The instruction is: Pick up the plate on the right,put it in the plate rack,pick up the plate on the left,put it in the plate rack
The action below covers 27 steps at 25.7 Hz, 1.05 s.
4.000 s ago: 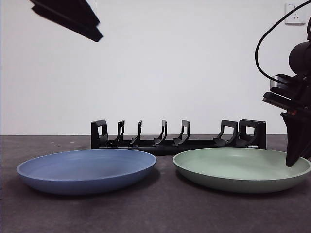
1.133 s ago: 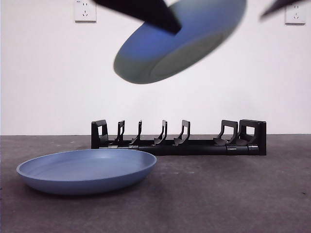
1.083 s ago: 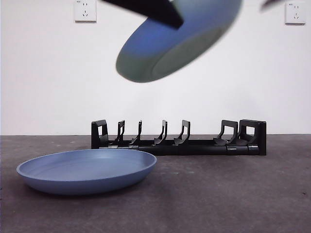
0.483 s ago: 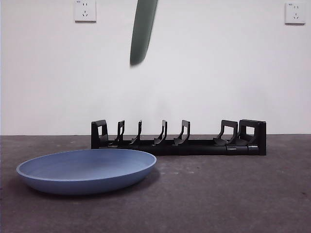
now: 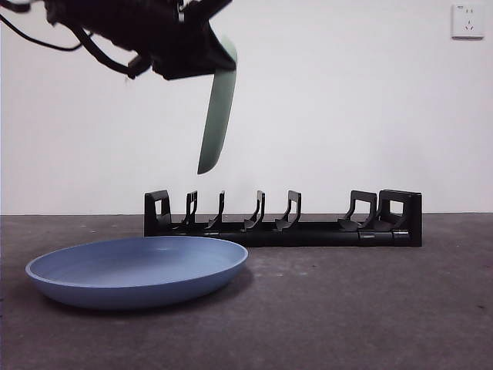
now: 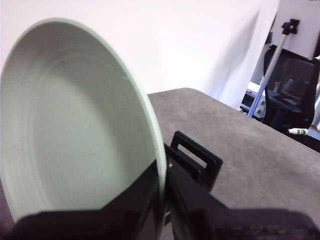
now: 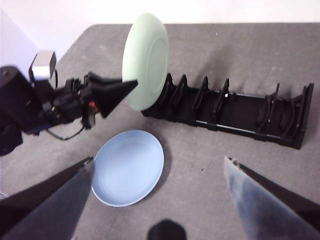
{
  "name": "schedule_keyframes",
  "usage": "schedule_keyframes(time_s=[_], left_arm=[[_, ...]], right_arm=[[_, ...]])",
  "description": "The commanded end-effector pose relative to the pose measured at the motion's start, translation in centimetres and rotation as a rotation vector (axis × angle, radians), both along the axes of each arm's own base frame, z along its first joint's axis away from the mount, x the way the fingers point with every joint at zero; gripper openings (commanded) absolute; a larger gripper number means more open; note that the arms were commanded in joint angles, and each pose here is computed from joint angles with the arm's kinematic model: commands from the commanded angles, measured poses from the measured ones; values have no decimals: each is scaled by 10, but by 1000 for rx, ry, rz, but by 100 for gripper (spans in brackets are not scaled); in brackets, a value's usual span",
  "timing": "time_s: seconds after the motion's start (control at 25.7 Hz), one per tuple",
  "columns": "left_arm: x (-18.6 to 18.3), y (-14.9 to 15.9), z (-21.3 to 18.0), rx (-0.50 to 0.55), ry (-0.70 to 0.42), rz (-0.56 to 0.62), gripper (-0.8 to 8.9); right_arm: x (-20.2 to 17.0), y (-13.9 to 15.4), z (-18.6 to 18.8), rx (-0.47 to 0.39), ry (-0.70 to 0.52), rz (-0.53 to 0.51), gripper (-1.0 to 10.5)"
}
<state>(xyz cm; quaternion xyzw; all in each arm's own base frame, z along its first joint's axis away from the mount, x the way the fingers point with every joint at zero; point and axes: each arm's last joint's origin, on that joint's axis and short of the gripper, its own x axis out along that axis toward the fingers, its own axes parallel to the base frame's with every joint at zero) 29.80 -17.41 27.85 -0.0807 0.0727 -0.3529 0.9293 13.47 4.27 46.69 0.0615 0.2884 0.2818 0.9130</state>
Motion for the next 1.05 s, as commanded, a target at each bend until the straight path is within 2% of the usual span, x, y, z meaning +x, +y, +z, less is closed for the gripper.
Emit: schedule_keyframes(time_s=[0.04, 0.47, 0.66, 0.89, 0.97, 1.05], left_arm=[[11, -2, 0, -9, -13, -8, -6], [39, -4, -28, 43, 46, 27, -6], [43, -4, -48, 138, 103, 23, -6], [45, -7, -60, 179, 142, 61, -2], [44, -8, -60, 176, 146, 47, 15], [43, -10, -60, 169, 148, 20, 165]], right_arm=[[0, 0, -2, -14, 3, 13, 441], [-1, 0, -5, -39, 22, 25, 441], [-1, 0, -5, -46, 15, 32, 441], [-2, 0, -6, -56, 24, 37, 441], [-1, 0, -7, -57, 27, 38, 441], [0, 0, -7, -59, 35, 38, 441]])
